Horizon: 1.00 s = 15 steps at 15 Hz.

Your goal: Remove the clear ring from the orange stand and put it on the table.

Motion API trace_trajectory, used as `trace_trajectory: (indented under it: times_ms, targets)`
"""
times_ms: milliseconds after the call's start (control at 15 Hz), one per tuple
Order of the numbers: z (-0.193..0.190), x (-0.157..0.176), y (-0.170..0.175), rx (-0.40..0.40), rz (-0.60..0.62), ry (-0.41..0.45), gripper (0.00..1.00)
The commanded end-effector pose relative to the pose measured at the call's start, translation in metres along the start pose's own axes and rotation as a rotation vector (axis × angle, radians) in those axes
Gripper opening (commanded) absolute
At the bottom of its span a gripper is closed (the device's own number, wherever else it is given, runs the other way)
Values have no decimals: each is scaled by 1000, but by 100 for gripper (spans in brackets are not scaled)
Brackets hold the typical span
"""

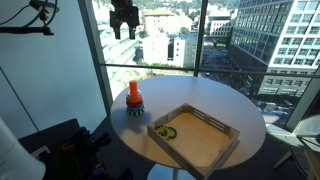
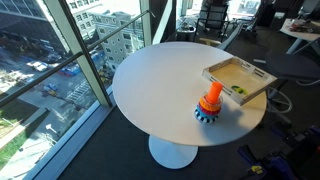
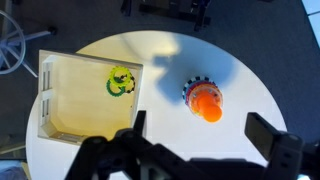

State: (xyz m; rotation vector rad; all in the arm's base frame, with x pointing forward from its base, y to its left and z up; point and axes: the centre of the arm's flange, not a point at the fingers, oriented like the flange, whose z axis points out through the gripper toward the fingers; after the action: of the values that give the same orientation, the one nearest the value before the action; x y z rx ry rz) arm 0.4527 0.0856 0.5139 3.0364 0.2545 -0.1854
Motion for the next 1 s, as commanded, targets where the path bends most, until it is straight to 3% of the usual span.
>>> trace_trajectory:
  times_ms: [0,400,933]
  targets:
    - [13,1,4,10,1,2,100]
    - [49,3,3,13,-6,23,100]
    - [106,-1,-29,17,-47,122,100]
